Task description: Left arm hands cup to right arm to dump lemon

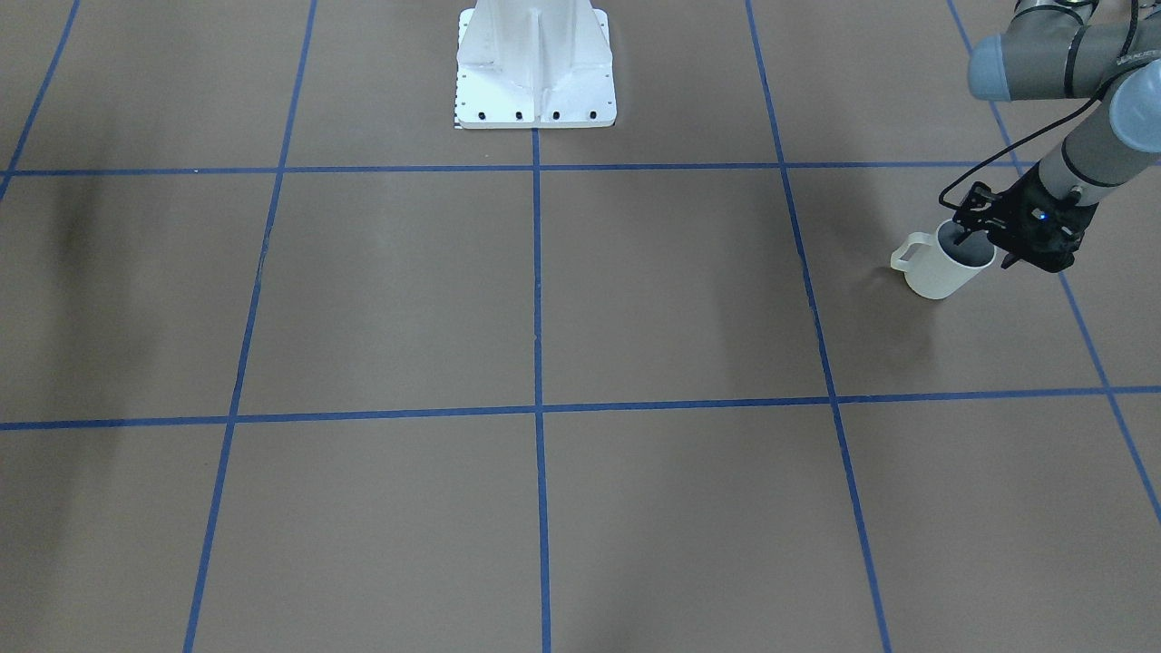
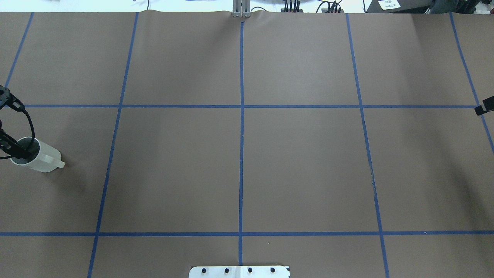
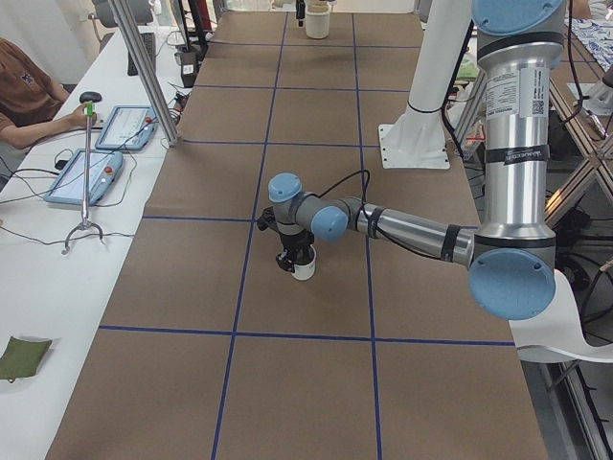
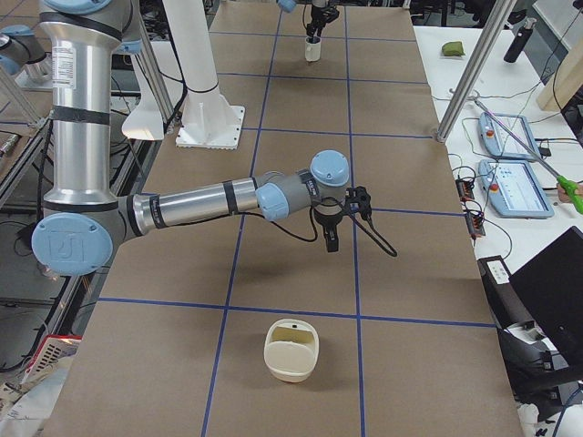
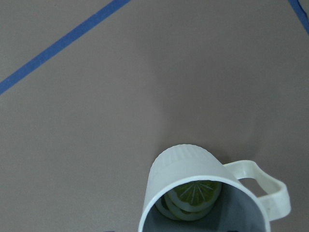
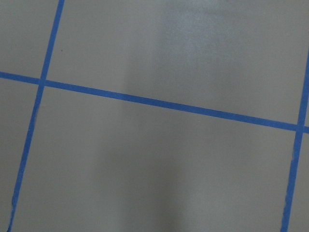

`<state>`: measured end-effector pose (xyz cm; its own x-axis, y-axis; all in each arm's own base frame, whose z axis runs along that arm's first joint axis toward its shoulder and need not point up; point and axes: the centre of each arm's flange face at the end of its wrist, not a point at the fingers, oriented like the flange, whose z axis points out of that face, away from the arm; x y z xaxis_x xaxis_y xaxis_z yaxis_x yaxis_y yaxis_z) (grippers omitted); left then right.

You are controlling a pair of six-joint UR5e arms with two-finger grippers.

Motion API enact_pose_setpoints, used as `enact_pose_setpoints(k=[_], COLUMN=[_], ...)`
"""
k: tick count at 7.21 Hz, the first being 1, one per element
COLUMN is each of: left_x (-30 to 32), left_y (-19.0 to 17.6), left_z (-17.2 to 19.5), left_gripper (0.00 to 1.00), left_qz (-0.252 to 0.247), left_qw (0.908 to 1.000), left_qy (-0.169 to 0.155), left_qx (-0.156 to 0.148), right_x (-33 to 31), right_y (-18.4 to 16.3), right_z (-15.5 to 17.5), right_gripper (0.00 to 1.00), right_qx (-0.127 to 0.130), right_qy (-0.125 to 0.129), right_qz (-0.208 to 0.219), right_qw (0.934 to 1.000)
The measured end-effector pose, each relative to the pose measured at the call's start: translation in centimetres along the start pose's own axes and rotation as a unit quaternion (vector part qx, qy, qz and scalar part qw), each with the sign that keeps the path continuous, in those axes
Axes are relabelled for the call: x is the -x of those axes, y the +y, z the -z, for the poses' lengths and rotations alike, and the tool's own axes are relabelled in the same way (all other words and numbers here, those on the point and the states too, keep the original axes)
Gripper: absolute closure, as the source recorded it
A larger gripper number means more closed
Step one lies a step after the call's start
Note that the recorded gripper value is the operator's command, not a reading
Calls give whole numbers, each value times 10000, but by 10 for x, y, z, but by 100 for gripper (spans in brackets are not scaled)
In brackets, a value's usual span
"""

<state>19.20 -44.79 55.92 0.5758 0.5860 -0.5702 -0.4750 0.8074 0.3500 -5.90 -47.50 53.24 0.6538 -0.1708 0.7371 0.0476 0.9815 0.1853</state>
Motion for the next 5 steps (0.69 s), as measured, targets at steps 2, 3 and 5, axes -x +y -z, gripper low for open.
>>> enact_pose_setpoints(k=[2,3,5], left_x=[2,3,-2], left_y=[-5,-7,-11], left_z=[-3,-4,11], left_gripper=[100,100,100], left_qz=[-7,11,28], left_qw=[10000,10000,9999], left_qy=[1,5,19], left_qx=[9,19,-123], right_x=[0,1,1], right_y=[0,0,-1], right_z=[-1,-1,-1], right_gripper=[0,0,0], right_qx=[11,13,8], right_qy=[3,3,1], right_qz=[6,6,15], right_qw=[10000,10000,10000])
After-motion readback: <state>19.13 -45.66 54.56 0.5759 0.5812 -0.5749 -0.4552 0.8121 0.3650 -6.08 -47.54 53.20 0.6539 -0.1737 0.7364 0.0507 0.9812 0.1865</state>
